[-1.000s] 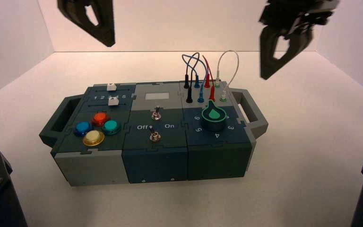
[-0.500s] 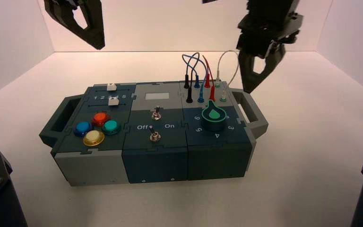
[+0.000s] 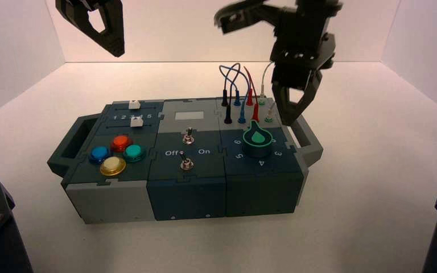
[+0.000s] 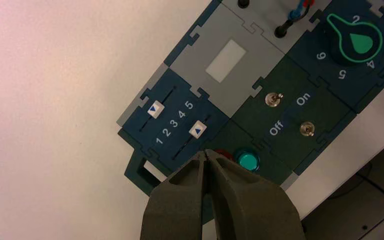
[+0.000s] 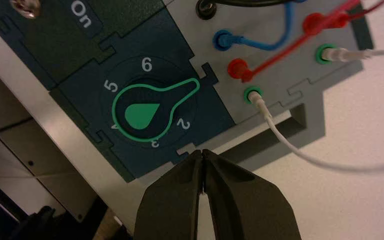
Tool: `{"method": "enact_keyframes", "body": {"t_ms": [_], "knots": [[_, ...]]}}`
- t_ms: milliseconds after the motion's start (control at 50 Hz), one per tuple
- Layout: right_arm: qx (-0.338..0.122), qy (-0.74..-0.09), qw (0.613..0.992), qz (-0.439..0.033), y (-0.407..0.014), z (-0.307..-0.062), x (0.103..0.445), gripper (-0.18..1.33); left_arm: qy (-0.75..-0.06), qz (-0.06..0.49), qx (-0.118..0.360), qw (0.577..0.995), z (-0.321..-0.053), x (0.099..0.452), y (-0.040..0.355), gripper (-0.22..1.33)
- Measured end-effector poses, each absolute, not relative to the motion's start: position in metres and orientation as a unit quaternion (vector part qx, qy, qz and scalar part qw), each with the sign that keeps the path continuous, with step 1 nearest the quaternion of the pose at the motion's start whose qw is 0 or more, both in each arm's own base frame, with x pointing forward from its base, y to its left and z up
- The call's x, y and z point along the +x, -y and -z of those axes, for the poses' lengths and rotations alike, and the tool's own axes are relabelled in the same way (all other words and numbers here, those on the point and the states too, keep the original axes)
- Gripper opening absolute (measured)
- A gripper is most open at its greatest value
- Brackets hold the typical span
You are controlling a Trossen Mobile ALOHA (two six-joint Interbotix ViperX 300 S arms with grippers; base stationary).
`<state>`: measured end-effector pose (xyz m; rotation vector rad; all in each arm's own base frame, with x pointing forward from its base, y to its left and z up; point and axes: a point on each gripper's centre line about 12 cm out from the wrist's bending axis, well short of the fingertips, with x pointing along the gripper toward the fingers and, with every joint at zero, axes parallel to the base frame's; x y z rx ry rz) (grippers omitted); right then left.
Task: Turn the knob to position 5.
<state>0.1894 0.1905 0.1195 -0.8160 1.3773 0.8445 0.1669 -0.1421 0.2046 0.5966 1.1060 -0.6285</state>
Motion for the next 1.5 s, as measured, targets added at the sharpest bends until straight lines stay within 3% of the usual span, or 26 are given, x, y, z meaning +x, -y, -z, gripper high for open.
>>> {"method": "enact_keyframes", "body": {"t_ms": [1500], "knots": [[-0.397,-0.570,0.590,-0.410,-0.228,-0.112,0.194,-0.14,-0.524,0.276,0.305,0.746,-0.201,0.169,0.137,-0.16]]}}
